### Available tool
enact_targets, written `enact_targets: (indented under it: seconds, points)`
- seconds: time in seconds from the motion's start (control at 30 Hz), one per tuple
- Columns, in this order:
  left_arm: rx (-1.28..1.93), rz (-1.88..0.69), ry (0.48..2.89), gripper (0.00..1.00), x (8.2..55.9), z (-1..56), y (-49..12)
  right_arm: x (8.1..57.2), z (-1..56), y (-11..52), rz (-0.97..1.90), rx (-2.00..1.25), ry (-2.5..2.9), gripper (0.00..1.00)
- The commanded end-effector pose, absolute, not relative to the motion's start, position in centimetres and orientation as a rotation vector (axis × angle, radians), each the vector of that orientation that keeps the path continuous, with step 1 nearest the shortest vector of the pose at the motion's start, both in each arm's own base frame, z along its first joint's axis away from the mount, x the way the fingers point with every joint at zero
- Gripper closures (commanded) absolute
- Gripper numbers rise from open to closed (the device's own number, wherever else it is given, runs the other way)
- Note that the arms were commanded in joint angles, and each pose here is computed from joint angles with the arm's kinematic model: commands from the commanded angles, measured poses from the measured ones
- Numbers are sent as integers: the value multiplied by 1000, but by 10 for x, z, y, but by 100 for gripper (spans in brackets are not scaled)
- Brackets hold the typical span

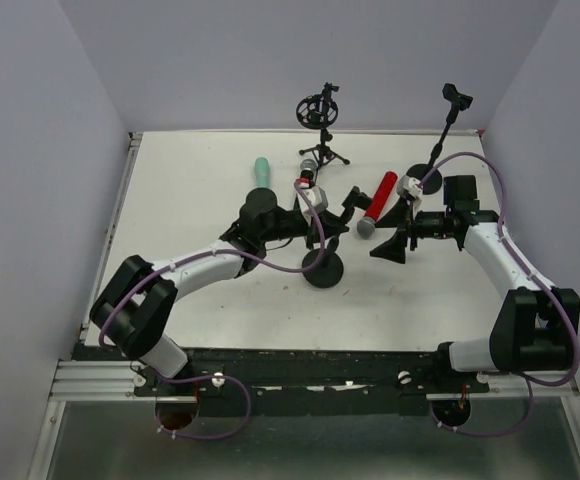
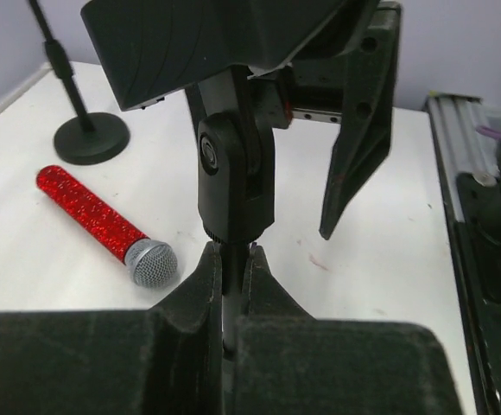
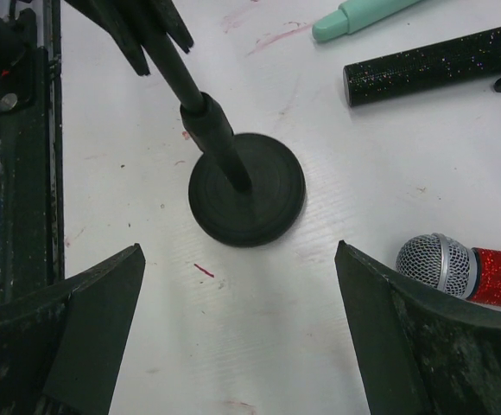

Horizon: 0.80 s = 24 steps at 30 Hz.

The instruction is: Attach the microphones to the stand

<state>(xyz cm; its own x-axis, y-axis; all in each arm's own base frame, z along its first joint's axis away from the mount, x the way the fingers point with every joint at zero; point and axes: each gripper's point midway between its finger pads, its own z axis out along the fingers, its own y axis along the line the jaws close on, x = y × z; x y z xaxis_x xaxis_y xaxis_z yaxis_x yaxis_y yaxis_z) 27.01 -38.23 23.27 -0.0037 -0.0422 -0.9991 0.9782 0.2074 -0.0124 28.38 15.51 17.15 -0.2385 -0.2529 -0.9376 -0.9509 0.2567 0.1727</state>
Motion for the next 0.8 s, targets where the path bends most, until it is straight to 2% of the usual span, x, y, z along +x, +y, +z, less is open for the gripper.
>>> enact_targets:
  seconds: [0.0, 0.33, 0.53, 0.57, 0.7, 0.77]
  points:
    - [1306, -1261, 1123, 100, 229, 265, -384, 289, 177, 154, 1001, -1141, 1671, 0]
    - [1305, -1303, 1020, 100, 246, 261, -393, 289, 172, 153, 1008, -1140, 1684, 1]
    - [1252, -1254, 1043, 98, 258, 244, -394, 290, 170, 153, 1007, -1142, 1691, 0]
    - [1243, -1241, 1051, 93, 259, 240, -392, 290, 170, 153, 1010, -1142, 1691, 0]
    - [1191, -1175, 1062, 57, 260, 237, -382, 290, 167, 152, 1014, -1142, 1702, 0]
    - [1162, -1146, 1069, 44, 260, 238, -376, 290, 166, 152, 1016, -1145, 1706, 0]
